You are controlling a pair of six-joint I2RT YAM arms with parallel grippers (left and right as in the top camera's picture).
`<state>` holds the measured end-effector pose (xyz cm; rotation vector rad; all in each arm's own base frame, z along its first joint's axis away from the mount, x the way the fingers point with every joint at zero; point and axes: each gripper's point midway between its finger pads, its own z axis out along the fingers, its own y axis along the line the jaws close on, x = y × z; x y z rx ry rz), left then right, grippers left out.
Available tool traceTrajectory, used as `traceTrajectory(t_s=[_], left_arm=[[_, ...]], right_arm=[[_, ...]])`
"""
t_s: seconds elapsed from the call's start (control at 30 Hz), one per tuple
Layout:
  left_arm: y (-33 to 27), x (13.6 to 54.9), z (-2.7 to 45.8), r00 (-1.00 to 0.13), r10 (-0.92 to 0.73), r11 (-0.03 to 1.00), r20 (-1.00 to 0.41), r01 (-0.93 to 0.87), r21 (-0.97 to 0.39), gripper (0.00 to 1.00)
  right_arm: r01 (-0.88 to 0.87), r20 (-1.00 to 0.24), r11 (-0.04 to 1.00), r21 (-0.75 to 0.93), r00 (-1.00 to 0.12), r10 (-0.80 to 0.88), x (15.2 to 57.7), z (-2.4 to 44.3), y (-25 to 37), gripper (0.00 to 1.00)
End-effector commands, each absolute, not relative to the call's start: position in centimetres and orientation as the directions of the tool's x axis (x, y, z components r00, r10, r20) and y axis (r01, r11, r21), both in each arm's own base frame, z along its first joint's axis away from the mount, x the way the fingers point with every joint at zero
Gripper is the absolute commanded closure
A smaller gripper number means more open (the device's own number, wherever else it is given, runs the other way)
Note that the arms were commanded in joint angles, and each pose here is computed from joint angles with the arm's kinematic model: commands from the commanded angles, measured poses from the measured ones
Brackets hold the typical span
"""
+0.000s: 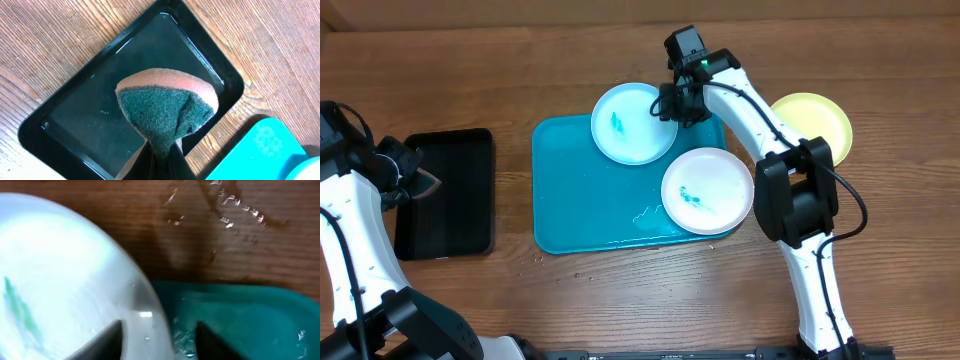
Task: Clean dirty plates on tray and stack at the side
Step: 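Move the right gripper to the pale blue plate rim and grip it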
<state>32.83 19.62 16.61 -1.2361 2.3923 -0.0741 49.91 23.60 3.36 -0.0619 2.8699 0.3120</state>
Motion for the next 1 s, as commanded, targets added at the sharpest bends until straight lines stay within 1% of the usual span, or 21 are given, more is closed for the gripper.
traceTrajectory(t_s=[0.0,0.03,0.1,0.2,0.3,0.43,0.53,0.7,0.9,0.93,0.97], left_arm=[[19.4,32.8,16.2,-0.509,-0.786,0.602,-0.351,-0.759,-0.247,0.96],[19.4,32.8,16.2,-0.509,-0.786,0.602,-0.352,-0.759,-0.247,0.96],[19.5,32.9,16.2,-0.508,-0.785,0.602,-0.354,-0.759,-0.247,0.96],[19.7,33.3,15.8,-0.506,-0.785,0.603,-0.359,-0.758,-0.250,0.96],[19.8,33.5,14.1,-0.505,-0.797,0.590,-0.332,-0.769,-0.245,0.96],[20.0,33.8,10.6,-0.526,-0.809,0.581,-0.262,-0.784,-0.220,0.96],[19.8,34.5,8.3,-0.539,-0.815,0.578,-0.214,-0.783,-0.231,0.96],[19.8,35.4,6.1,-0.550,-0.815,0.580,-0.183,-0.775,-0.252,0.96],[19.2,35.2,2.4,-0.573,-0.812,0.581,-0.106,-0.783,-0.223,0.96],[19.1,35.2,1.9,-0.576,-0.812,0.581,-0.092,-0.784,-0.217,0.93],[19.0,35.1,1.4,-0.578,-0.812,0.581,-0.081,-0.786,-0.213,0.84]], right_arm=[[-0.084,-0.241,0.971,0.224,-0.970,-0.028,49.3,3.2,25.0,0.82],[-0.087,-0.234,0.969,0.230,-0.972,-0.032,49.1,3.2,25.2,0.88],[-0.096,-0.207,0.962,0.255,-0.978,-0.042,48.3,3.2,25.8,0.96],[-0.117,-0.157,0.945,0.306,-0.985,-0.071,46.6,3.2,27.5,0.96],[-0.139,-0.137,0.942,0.306,-0.985,-0.100,45.4,3.1,28.7,0.96],[-0.186,-0.134,0.934,0.305,-0.979,-0.151,43.8,3.1,30.9,0.96],[-0.215,-0.133,0.928,0.303,-0.974,-0.182,42.8,3.1,32.2,0.96],[-0.244,-0.127,0.922,0.302,-0.968,-0.215,41.6,3.0,33.5,0.96],[-0.268,-0.111,0.917,0.295,-0.963,-0.246,40.3,2.9,34.4,0.96],[-0.271,-0.111,0.916,0.295,-0.962,-0.249,40.2,2.9,34.5,0.96],[-0.272,-0.111,0.916,0.294,-0.962,-0.250,40.2,2.9,34.5,0.96]])
